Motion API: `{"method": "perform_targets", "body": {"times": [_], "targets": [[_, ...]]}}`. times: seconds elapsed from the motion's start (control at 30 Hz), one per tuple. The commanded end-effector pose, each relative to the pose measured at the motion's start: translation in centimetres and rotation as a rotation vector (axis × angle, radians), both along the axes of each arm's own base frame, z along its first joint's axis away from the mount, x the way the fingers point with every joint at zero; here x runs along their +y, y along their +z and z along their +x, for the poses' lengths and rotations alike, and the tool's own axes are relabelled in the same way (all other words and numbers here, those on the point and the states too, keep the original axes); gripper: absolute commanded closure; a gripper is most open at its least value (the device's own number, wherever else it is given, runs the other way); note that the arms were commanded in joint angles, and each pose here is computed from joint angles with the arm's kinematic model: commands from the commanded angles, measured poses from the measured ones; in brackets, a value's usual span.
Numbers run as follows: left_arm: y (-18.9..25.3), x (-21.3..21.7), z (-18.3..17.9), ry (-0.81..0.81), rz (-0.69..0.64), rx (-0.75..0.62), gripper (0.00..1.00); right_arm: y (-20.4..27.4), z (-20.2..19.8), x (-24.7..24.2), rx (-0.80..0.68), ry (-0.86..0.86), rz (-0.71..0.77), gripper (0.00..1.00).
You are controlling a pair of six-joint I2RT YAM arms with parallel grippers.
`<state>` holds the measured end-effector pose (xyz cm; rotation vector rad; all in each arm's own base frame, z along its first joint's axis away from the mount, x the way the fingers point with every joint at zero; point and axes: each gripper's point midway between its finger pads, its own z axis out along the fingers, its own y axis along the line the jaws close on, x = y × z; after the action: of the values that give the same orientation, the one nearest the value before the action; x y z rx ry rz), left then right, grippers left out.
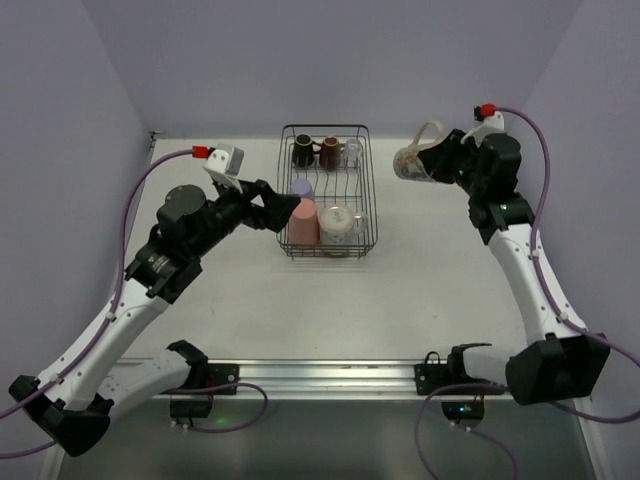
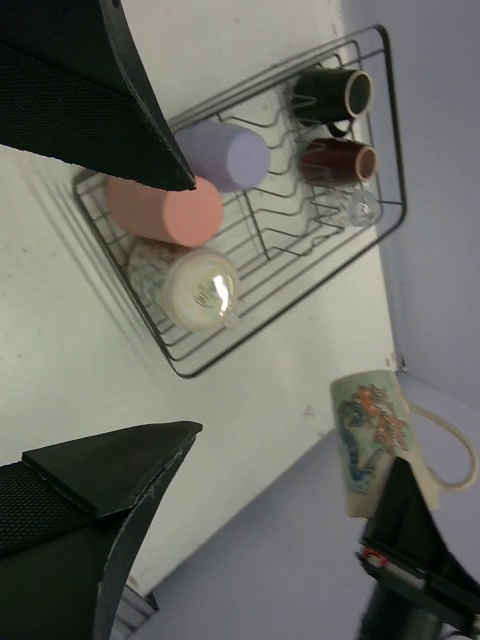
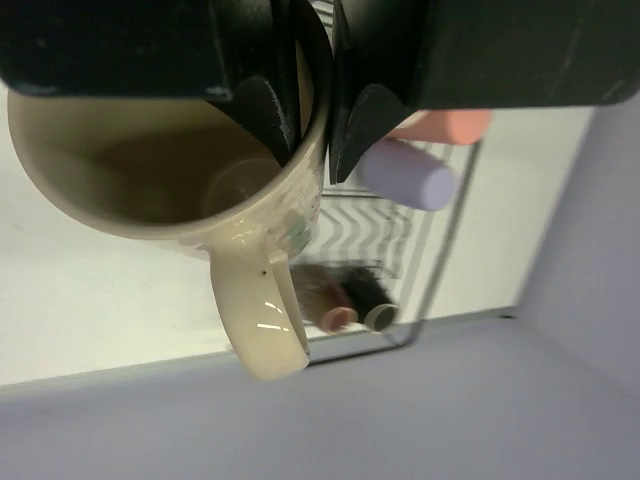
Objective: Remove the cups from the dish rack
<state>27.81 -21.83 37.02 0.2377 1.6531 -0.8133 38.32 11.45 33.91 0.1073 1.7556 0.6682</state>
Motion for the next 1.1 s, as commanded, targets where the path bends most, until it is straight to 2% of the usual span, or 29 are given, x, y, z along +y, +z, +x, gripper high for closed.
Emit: {"method": "perform_targets", "body": {"times": [0.0, 0.13, 0.17, 0.27, 0.33, 0.37, 0.4, 0.57, 0.8, 0.9, 1.03, 1.07], "targets": [[-6.3, 2.8, -1.3, 0.032, 0.259, 0.084, 0.0, -1.9, 2.4, -3.2, 0.104, -0.109, -0.2, 1.0], [-9.0, 4.4, -1.1, 0.1, 0.315, 0.096, 0.0, -4.6, 5.5, -6.0, 0.243, -0.22, -0.344, 1.0], [-9.8, 4.6, -1.1, 0.105, 0.322, 0.103, 0.0, -6.7, 6.5, -6.3, 0.301, -0.226, -0.378, 1.0], [-10.7, 4.4, -0.9, 0.103, 0.317, 0.097, 0.0, -7.4, 8.2, -6.9, 0.342, -0.233, -0.442, 1.0], [-10.8, 4.2, -0.8, 0.097, 0.322, 0.085, 0.0, -10.2, 9.3, -6.8, 0.415, -0.205, -0.486, 1.0], [-11.1, 4.4, -0.6, 0.102, 0.337, 0.081, 0.0, -9.7, 10.1, -6.8, 0.409, -0.208, -0.497, 1.0], [-11.3, 4.5, -0.6, 0.105, 0.344, 0.084, 0.0, -11.7, 10.9, -6.4, 0.444, -0.192, -0.534, 1.0], [-11.6, 4.4, -0.9, 0.088, 0.341, 0.082, 0.0, -14.4, 13.3, -5.0, 0.478, -0.173, -0.617, 1.0], [-11.6, 4.0, -0.9, 0.068, 0.341, 0.078, 0.0, -17.6, 15.8, -3.6, 0.511, -0.15, -0.645, 1.0], [-11.7, 2.9, -1.1, 0.007, 0.339, 0.081, 0.0, -18.5, 15.9, -3.1, 0.515, -0.134, -0.644, 1.0], [-11.2, 1.2, -1.3, -0.064, 0.328, 0.092, 0.0, -18.9, 15.8, -2.8, 0.516, -0.13, -0.664, 0.74], [-10.7, 1.0, -1.2, -0.068, 0.318, 0.087, 0.0, -18.8, 15.7, -2.8, 0.517, -0.132, -0.662, 0.58]]}}
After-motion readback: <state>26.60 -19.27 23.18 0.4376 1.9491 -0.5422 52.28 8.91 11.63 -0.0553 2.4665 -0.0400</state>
